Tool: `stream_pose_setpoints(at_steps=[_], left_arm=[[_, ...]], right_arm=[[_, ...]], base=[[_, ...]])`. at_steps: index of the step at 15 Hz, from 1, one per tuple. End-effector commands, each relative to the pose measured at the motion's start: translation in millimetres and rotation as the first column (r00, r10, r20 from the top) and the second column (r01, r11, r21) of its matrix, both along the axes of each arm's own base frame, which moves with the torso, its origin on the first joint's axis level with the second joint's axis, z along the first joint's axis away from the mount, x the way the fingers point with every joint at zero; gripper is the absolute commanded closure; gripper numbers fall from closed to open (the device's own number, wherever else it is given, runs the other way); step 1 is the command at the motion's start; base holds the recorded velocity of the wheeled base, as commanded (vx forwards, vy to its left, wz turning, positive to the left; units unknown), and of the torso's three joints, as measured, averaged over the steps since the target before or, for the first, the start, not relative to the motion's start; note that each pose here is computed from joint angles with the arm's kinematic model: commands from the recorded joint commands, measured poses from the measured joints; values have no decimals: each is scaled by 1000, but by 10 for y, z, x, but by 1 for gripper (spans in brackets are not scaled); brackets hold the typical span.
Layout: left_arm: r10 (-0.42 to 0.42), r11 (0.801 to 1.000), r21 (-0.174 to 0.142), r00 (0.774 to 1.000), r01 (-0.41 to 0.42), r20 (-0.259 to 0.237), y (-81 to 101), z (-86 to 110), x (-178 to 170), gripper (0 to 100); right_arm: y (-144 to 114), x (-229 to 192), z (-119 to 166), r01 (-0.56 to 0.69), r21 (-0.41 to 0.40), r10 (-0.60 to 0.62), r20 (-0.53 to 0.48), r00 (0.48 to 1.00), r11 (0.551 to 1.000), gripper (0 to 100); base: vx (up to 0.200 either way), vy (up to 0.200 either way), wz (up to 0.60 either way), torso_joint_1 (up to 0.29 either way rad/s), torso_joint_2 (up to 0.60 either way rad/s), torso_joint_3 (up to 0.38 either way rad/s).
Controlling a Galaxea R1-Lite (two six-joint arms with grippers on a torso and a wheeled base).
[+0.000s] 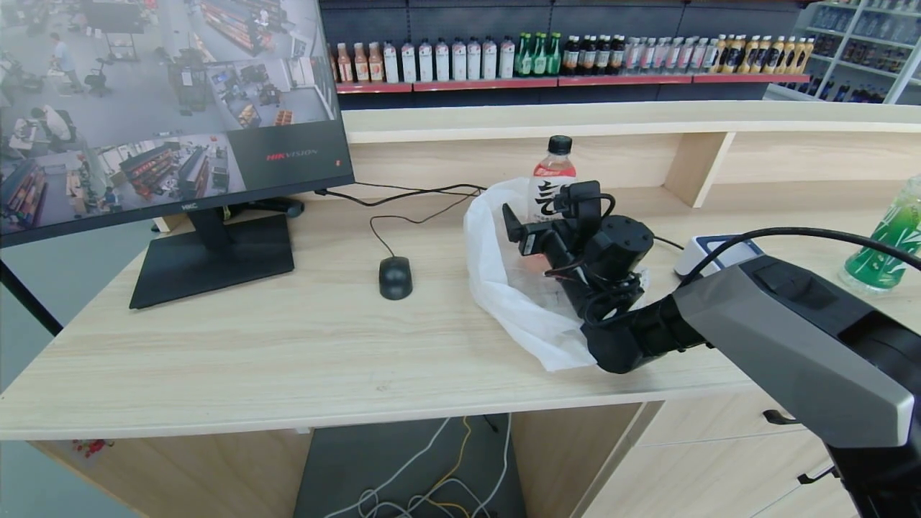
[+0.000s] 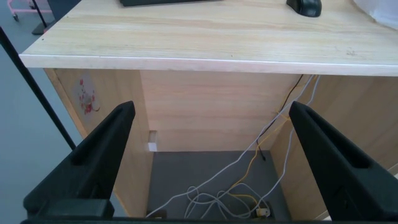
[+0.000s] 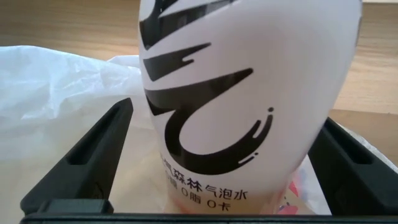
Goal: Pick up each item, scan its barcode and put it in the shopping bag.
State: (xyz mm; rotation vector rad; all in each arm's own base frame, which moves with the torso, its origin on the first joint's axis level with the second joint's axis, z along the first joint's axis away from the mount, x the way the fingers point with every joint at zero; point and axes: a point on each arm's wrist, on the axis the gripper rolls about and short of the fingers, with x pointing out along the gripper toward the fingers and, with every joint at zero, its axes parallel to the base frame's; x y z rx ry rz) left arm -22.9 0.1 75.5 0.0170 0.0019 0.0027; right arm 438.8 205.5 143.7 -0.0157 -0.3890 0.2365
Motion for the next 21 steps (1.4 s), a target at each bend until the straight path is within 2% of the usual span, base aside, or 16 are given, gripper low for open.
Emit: stream_pose_setpoints(at_steps=[1,6,9,15,18,21], left_arm=[[0,1000,0,1000,0,-1,0,-3,1,0],[0,1000,0,1000,0,0,0,1,0,0],[0,1000,0,1000,0,0,0,1,0,0],[0,1000,0,1000,0,0,0,1,0,0],[0,1000,-3,1000,0,-1,0,-3,1,0],[0,1000,-3,1000,0,0,0,1,0,0]], right_arm=[[-1,-3,9,-2,6,2,5,1000,1000,0],[-30,-29,-9,1,13,-1,20,1000,1000,0],[-33,-70,79,-2,19,1,37,999,1000,0],[43,-242,422,-36,44,32,94,995,998,0],[-1,-328,639,-38,63,29,136,990,997,0],[29,-476,750,-59,67,49,141,989,996,0]], base=[[0,0,0,0,0,0],[0,0,0,0,0,0],[0,0,0,0,0,0],[0,0,0,0,0,0],[0,0,0,0,0,0],[0,0,0,0,0,0]])
